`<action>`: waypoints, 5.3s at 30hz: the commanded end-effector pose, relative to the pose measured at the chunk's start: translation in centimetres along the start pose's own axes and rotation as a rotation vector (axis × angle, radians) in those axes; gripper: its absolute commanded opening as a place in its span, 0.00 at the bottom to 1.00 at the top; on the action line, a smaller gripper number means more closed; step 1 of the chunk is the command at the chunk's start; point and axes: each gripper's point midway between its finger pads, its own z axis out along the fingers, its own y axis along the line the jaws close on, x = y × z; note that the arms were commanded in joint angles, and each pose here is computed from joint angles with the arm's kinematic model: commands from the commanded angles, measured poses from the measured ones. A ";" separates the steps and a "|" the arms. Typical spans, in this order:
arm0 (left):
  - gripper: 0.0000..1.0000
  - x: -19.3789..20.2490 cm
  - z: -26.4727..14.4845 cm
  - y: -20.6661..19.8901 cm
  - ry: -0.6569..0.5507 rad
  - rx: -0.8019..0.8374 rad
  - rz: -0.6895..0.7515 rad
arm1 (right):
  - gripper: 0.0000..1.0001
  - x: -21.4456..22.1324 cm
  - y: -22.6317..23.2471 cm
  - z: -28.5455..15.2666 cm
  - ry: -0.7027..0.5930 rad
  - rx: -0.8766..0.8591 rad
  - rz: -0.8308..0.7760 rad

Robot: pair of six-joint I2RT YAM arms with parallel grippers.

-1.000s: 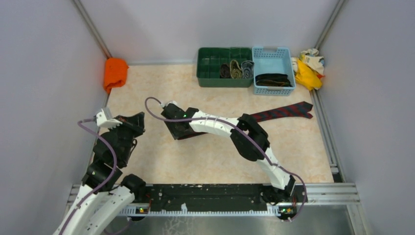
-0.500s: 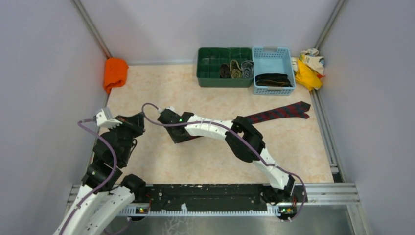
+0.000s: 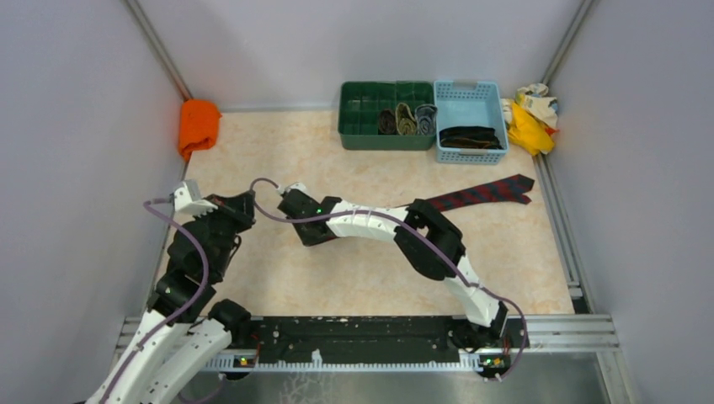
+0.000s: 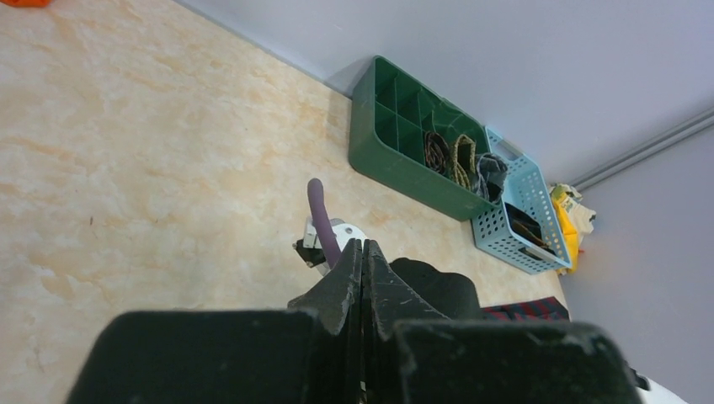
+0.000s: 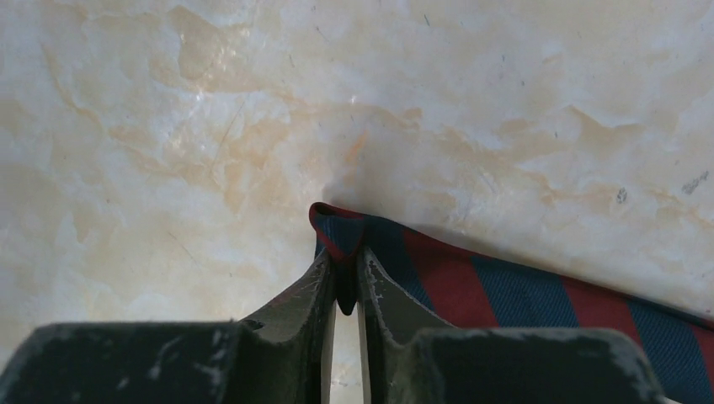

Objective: Roll the ties
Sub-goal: Roll the tie at the center of the board.

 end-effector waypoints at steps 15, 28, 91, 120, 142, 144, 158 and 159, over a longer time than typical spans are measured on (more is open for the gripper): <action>0.00 8.3 5.6 -1.2 0.179 0.054 0.068 | 0.00 -2.5 -1.7 -7.6 -0.193 -0.672 0.324; 0.00 16.5 7.4 -3.4 0.392 0.273 0.131 | 0.00 -0.7 -6.7 -8.5 -0.256 -0.720 0.456; 0.00 24.3 11.7 -2.2 0.636 0.203 0.234 | 0.00 2.8 -12.4 -4.9 -0.187 -0.467 0.494; 0.00 31.5 12.9 -0.2 0.831 0.214 0.269 | 0.36 3.6 -15.9 -5.2 -0.100 -0.224 0.405; 0.00 33.4 13.8 1.5 0.861 0.178 0.322 | 0.00 5.1 -10.4 -8.7 -0.130 -0.295 0.332; 0.00 33.6 13.8 1.6 0.870 0.173 0.326 | 0.00 5.6 -9.5 -7.9 -0.128 -0.338 0.347; 0.00 34.3 11.2 3.0 0.930 0.148 0.284 | 0.00 6.9 -8.7 -3.5 -0.124 -0.378 0.418; 0.00 34.3 11.1 3.1 0.931 0.145 0.282 | 0.00 6.6 -8.6 -3.2 -0.126 -0.379 0.419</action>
